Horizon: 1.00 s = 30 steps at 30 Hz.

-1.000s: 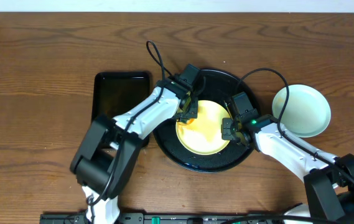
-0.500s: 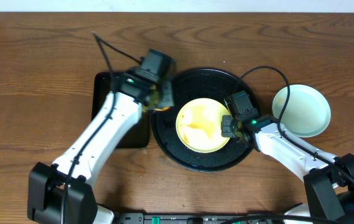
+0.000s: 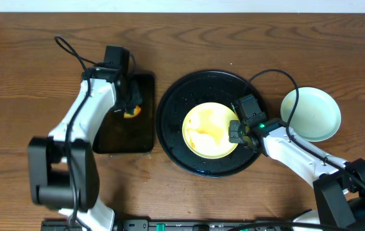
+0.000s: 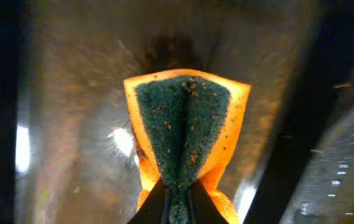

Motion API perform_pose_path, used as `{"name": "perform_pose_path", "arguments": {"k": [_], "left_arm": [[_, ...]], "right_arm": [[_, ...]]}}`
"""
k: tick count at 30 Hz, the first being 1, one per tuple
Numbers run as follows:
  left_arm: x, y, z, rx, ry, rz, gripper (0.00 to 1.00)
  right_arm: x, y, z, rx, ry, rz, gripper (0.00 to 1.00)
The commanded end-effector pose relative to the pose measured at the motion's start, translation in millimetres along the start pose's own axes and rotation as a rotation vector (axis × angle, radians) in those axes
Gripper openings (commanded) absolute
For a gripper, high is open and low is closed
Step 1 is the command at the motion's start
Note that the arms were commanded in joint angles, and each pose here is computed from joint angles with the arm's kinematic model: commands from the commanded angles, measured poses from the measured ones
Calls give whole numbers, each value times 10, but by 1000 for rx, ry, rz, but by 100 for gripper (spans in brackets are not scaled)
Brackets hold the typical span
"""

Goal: Clean dirty plates on tray and stack at the side
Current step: 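Return the sponge to the black rectangular tray with left gripper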

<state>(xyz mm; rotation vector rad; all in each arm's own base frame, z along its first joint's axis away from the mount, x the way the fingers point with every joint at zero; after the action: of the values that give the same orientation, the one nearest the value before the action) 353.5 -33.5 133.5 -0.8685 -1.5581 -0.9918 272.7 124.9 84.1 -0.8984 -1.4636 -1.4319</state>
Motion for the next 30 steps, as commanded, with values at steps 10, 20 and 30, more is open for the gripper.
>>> {"name": "perform_pose_path", "arguments": {"k": [10, 20, 30], "left_arm": [[-456, 52, 553, 13, 230, 104, 7], [-418, -132, 81, -305, -268, 248, 7], [-442, -38, 283, -197, 8, 173, 15]], "right_arm": [[-13, -86, -7, 19, -25, 21, 1], [-13, -86, -5, 19, -22, 22, 1], [-14, -71, 1, 17, -19, 13, 1]]}}
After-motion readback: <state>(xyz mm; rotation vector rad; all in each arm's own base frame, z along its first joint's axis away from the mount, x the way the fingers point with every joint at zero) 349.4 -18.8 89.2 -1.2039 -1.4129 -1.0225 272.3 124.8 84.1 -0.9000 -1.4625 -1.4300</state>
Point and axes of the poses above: each gripper's point midway between its finger pads, its own x axis back along the fingers, its own z axis along the line the jaws close on, y = z × x, the point moved 8 cm from there along x, back along the fingers, and after that the axes turned 8 degrees about x, right-handed, at the moved point
